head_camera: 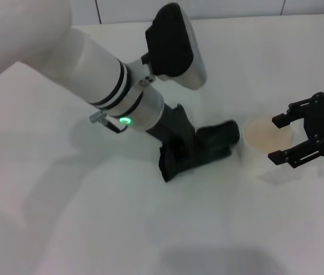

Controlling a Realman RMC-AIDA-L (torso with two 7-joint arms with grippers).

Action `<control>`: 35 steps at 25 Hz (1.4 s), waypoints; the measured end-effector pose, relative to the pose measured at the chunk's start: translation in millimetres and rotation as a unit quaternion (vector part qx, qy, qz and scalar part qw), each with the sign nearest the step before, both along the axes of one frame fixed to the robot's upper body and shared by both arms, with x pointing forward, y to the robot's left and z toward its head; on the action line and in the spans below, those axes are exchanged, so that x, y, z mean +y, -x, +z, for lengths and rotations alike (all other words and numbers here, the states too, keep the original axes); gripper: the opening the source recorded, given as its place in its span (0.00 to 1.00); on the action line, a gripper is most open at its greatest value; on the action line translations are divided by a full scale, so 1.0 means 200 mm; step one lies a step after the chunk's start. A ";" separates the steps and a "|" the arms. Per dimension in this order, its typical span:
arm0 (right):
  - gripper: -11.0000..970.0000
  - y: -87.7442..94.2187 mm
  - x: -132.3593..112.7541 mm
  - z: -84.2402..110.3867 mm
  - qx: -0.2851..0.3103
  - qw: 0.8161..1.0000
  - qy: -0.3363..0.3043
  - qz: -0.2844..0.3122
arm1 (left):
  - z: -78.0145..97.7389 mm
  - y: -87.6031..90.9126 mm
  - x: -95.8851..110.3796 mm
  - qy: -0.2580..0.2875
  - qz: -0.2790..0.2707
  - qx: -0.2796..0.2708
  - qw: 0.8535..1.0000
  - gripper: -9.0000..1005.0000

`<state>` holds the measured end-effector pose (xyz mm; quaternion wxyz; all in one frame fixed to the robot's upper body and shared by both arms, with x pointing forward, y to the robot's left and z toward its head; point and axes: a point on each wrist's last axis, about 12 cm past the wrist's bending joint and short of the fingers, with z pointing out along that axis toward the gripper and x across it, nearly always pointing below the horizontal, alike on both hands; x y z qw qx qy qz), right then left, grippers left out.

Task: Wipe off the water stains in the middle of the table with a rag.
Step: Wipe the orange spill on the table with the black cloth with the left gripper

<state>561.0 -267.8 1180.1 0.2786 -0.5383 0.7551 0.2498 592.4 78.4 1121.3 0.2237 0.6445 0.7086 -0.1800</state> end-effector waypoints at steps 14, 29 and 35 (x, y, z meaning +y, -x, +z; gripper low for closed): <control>0.87 -0.01 -0.01 0.01 -0.004 1.000 0.002 -0.001 | 0.03 0.09 0.17 -0.005 -0.006 0.033 0.999 0.06; 0.87 0.01 -0.02 0.00 -0.005 1.000 0.003 -0.002 | 0.12 0.11 0.38 0.038 0.015 0.015 0.999 0.06; 0.87 0.01 -0.02 -0.01 -0.005 1.000 0.004 -0.001 | 0.17 0.14 0.52 0.048 0.047 0.001 0.998 0.06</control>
